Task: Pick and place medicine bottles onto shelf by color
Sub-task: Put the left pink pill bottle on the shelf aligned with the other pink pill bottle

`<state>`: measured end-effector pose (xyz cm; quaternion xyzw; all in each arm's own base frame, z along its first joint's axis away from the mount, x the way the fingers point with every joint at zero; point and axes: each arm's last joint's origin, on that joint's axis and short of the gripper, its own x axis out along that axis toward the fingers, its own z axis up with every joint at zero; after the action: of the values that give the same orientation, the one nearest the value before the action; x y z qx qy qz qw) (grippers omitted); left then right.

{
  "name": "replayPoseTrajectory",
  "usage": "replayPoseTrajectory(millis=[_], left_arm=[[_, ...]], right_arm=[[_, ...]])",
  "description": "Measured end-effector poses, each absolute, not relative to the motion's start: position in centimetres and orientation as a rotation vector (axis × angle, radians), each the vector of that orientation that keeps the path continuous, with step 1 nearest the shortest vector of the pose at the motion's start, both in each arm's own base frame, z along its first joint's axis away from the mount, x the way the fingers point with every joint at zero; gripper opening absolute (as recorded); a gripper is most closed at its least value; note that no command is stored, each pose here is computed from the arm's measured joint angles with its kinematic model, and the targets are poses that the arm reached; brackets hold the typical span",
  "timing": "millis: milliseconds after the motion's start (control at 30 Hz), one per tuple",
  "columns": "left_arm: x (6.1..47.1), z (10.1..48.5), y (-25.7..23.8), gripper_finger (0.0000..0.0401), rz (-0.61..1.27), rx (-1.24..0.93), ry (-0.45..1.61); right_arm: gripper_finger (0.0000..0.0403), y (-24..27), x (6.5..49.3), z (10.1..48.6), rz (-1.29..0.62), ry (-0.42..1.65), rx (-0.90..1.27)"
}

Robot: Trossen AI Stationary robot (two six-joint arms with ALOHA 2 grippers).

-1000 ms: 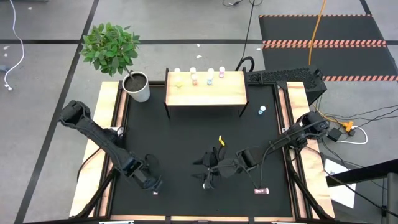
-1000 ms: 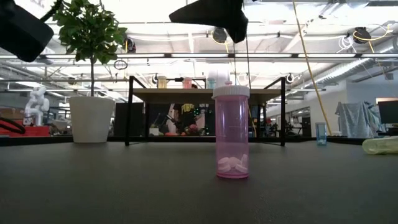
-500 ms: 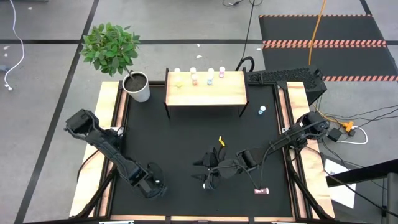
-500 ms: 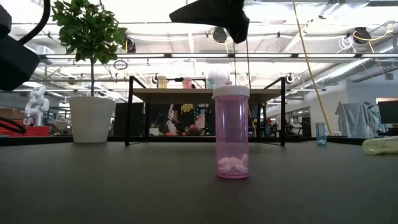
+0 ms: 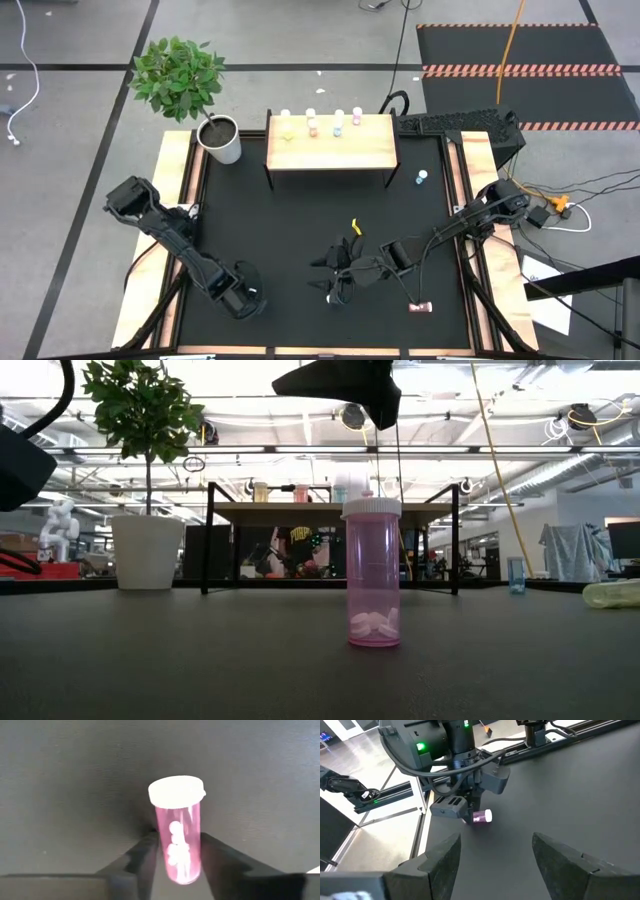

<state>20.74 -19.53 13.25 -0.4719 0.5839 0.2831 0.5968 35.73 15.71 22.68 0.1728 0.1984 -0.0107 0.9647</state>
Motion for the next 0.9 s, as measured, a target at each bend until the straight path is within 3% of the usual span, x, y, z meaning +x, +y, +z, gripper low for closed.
replayPoseTrajectory(millis=[233,367,533,700,900], left_arm=[[20.6,13.3,-19.4,0.0090,0.647,-1.050,1.358],[20.5,14.1,-19.2,0.0094,0.591,-1.024,1.323],[21.0,16.1,-18.0,0.0110,0.522,-0.911,1.105],[22.2,18.1,-16.3,0.0104,0.415,-0.806,0.972],[25.1,21.2,-15.7,0.0104,0.085,-0.623,0.711]], right_arm=[[0.0242,15.7,35.7,22.7,-0.012,0.406,0.377],[0.0242,15.9,35.9,23.0,0.025,0.383,0.444],[0.0242,15.1,36.4,23.6,0.019,0.335,0.621],[0.0242,13.3,37.3,24.2,0.003,0.276,0.665],[0.0242,13.8,36.0,27.6,0.198,0.196,0.598]])
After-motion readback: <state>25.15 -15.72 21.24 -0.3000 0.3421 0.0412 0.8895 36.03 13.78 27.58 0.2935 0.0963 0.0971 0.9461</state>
